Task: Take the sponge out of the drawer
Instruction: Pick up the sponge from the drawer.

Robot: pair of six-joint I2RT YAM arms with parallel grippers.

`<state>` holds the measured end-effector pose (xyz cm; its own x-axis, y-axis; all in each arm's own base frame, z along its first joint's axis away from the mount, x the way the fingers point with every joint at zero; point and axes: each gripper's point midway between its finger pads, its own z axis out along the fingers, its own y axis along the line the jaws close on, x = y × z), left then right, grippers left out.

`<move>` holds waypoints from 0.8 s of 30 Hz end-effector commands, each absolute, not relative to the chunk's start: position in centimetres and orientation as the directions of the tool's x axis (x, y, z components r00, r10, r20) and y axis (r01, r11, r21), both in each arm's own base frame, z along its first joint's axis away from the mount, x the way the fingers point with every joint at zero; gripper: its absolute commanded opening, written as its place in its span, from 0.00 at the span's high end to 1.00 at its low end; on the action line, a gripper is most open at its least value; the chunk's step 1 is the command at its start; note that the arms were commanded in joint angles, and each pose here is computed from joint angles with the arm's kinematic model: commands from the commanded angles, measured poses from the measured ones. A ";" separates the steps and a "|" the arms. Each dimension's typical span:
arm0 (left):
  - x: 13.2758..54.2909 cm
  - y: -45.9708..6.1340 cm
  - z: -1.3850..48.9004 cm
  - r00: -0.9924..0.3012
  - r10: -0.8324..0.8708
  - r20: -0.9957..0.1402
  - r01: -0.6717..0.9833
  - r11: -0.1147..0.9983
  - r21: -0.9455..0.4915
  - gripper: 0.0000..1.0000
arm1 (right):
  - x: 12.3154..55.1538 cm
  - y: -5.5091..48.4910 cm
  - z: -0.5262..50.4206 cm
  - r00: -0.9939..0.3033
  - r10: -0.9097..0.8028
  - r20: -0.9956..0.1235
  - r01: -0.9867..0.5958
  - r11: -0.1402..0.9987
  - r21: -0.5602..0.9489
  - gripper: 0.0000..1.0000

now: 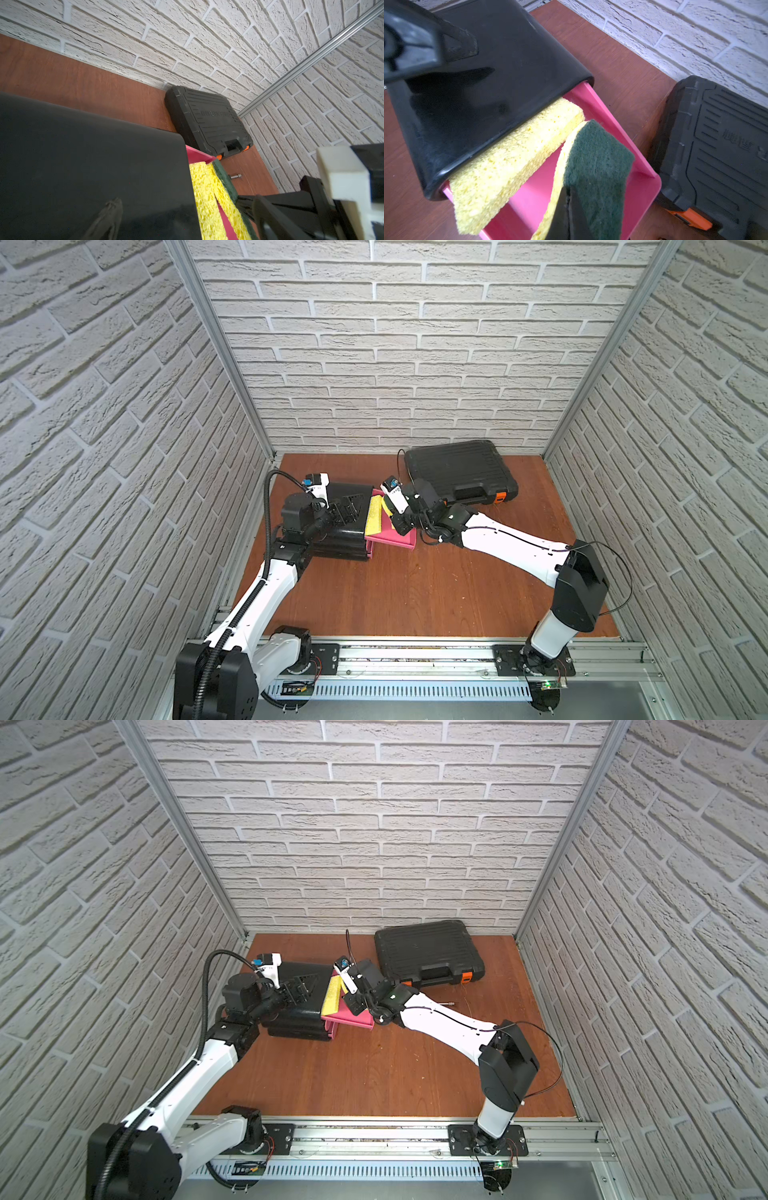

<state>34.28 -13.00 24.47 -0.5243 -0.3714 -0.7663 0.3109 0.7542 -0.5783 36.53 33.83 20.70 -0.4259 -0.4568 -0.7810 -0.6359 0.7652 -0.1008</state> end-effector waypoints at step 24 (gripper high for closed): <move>33.8 -18.9 29.2 -0.778 -0.375 -0.504 0.355 0.399 -0.845 0.14 | 32.1 34.8 25.6 -0.067 -0.521 -0.851 -0.874 0.441 -0.201 0.97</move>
